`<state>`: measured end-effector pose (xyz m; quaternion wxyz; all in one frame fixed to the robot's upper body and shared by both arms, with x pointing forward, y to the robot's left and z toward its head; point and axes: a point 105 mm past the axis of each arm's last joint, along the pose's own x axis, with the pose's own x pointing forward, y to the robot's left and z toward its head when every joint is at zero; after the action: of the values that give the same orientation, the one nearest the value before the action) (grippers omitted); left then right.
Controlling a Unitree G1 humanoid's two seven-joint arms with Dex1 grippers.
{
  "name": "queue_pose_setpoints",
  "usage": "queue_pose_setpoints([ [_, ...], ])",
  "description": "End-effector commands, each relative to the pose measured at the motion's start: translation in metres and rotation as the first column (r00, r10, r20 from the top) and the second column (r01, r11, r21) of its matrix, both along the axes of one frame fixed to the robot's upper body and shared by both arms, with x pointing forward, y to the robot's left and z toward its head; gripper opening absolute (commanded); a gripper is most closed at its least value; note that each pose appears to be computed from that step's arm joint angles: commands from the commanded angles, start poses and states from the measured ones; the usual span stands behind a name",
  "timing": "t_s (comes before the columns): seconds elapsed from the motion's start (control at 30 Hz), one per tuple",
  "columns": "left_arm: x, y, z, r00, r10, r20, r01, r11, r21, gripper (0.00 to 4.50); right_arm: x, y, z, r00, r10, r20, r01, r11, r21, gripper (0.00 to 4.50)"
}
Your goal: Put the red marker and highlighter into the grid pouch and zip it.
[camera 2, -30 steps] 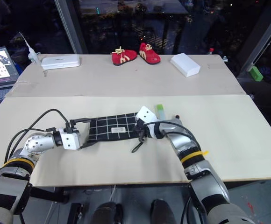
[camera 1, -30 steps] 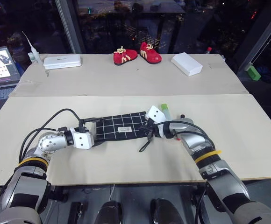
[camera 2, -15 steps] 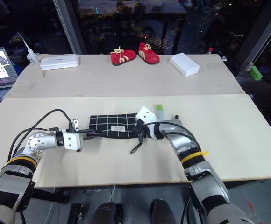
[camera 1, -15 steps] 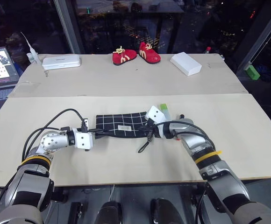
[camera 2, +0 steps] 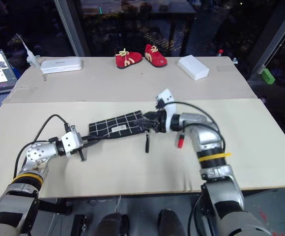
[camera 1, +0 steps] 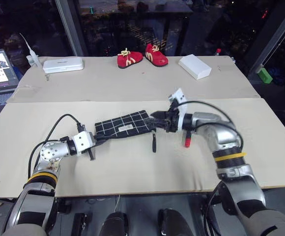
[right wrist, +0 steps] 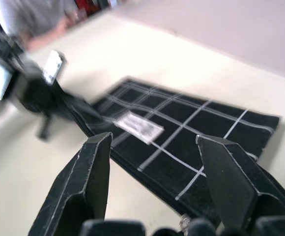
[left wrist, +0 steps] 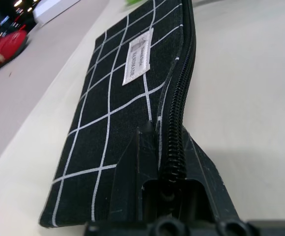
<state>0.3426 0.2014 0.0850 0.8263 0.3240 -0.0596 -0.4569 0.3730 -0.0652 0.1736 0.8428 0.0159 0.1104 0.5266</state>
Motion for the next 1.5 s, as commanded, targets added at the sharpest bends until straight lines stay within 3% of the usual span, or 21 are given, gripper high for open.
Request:
queue_pose_setpoints([
  [0.03, -0.006, 0.001, -0.001, 0.998, 0.055, -0.043, -0.057, 0.998, -0.031, 0.0, -0.008, -0.013, 0.016, 1.0, -0.01, 0.01, 0.01, 1.0, 0.016, 2.88],
  [0.27, -0.004, -0.014, 0.017, 0.973, 0.213, -0.085, -0.225, 0.961, -0.163, 0.0, -0.006, -0.02, -0.025, 0.991, -0.133, 0.004, 0.132, 0.98, -0.152, 2.88],
  [0.37, -0.005, -0.023, 0.024, 0.958, 0.259, -0.125, -0.281, 0.933, -0.223, 0.0, 0.001, -0.023, -0.028, 0.981, -0.192, 0.016, 0.192, 0.967, -0.17, 2.88],
  [0.6, -0.012, -0.033, 0.026, 0.951, 0.265, -0.159, -0.298, 0.926, -0.234, 0.0, 0.019, -0.022, -0.035, 0.968, -0.247, 0.037, 0.25, 0.947, -0.203, 2.88],
  [0.87, -0.014, -0.036, 0.025, 0.948, 0.269, -0.169, -0.303, 0.924, -0.234, 0.0, 0.04, -0.006, -0.029, 0.966, -0.251, 0.051, 0.257, 0.949, -0.183, 2.88],
  [1.03, -0.016, -0.034, 0.02, 0.943, 0.284, -0.172, -0.319, 0.921, -0.224, 0.0, 0.04, 0.011, -0.036, 0.979, -0.203, 0.03, 0.206, 0.961, -0.184, 2.88],
  [1.13, -0.015, -0.033, 0.021, 0.941, 0.292, -0.171, -0.326, 0.918, -0.226, 0.0, 0.042, 0.005, -0.037, 0.975, -0.22, 0.035, 0.223, 0.957, -0.184, 2.15],
  [1.33, -0.013, -0.032, 0.024, 0.939, 0.3, -0.167, -0.334, 0.913, -0.237, 0.0, 0.037, 0.007, -0.034, 0.984, -0.172, 0.05, 0.178, 0.968, -0.179, 0.07],
  [1.5, -0.013, -0.038, 0.024, 0.943, 0.288, -0.169, -0.324, 0.914, -0.247, 0.0, 0.028, 0.02, -0.036, 0.994, -0.095, 0.061, 0.106, 0.973, -0.205, 0.03],
])
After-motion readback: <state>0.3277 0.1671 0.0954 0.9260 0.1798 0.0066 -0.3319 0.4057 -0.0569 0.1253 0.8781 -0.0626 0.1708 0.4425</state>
